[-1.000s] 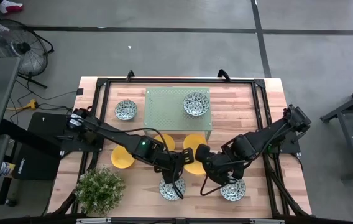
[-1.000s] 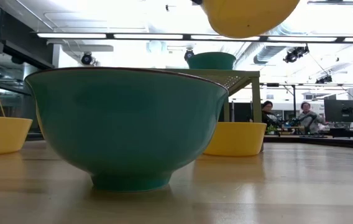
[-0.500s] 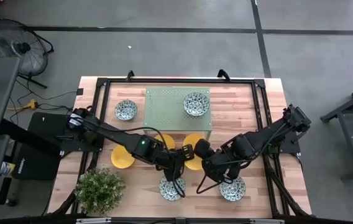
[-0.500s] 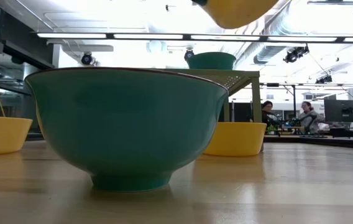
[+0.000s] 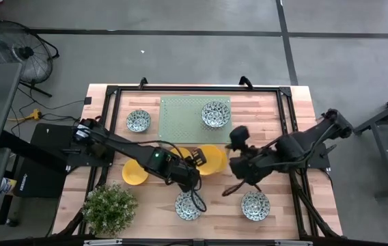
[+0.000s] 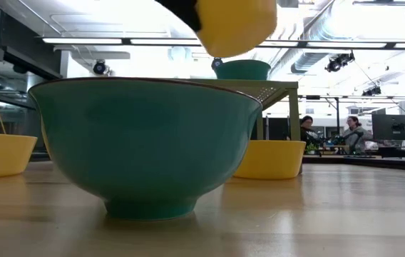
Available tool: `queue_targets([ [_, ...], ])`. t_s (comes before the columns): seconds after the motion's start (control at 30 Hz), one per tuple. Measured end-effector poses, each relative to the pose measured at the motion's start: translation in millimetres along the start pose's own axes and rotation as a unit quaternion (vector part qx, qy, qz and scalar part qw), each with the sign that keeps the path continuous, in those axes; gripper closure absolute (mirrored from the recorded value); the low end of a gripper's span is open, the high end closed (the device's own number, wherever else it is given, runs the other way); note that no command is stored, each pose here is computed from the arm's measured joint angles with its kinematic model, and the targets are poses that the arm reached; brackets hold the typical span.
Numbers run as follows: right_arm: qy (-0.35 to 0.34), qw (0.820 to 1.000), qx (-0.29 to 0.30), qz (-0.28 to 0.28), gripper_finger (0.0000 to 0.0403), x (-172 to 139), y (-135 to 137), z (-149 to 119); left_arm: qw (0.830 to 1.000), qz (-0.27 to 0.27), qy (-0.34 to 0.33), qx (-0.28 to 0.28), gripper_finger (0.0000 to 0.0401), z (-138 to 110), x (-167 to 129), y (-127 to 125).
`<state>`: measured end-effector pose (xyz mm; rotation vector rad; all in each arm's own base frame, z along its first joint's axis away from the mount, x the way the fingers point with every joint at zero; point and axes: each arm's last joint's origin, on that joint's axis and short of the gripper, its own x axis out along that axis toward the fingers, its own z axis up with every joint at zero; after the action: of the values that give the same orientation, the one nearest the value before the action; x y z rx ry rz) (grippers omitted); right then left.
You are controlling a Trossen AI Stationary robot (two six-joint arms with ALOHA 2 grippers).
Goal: Pick & Place Mini bowls
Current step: Put the yellow bowl on the shelf
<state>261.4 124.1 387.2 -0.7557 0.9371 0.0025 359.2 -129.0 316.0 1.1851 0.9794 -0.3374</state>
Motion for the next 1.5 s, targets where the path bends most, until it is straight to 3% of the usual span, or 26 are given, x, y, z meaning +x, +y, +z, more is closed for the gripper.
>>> queue_targets([
  [0.1,-0.011,0.995,0.104,-0.006,0.0185,-9.9,-7.0,-6.5,0.999,-0.011,0.014,-0.035,0.0401,-4.4,-14.9,6.4],
  [0.23,0.0,0.974,0.227,0.006,0.0183,-16.3,-13.1,-16.4,0.995,-0.032,0.04,-0.08,0.0401,-18.3,-33.6,18.3],
  [0.47,0.065,0.931,0.358,0.021,0.0189,-13.7,-16.3,-30.6,0.972,-0.103,0.111,-0.177,0.0401,-64.4,-46.9,39.1],
  [0.67,0.107,0.908,0.406,-0.009,0.019,-12.5,-19.4,-41.0,0.943,-0.15,0.12,-0.272,0.0401,-102.9,-33.1,58.9],
  [0.87,0.114,0.895,0.43,-0.025,0.0188,-12.9,-19.6,-43.3,0.916,-0.138,0.151,-0.345,0.0401,-139.3,-22.2,75.0],
  [1.1,0.111,0.888,0.445,-0.036,0.0187,-12.9,-20.1,-43.5,0.906,-0.129,0.173,-0.364,0.0401,-164.3,-16.8,83.7],
  [1.5,0.107,0.874,0.471,-0.047,0.0187,-12.9,-20.6,-43.6,0.899,-0.166,0.213,-0.344,0.0401,-165.8,5.9,66.4],
])
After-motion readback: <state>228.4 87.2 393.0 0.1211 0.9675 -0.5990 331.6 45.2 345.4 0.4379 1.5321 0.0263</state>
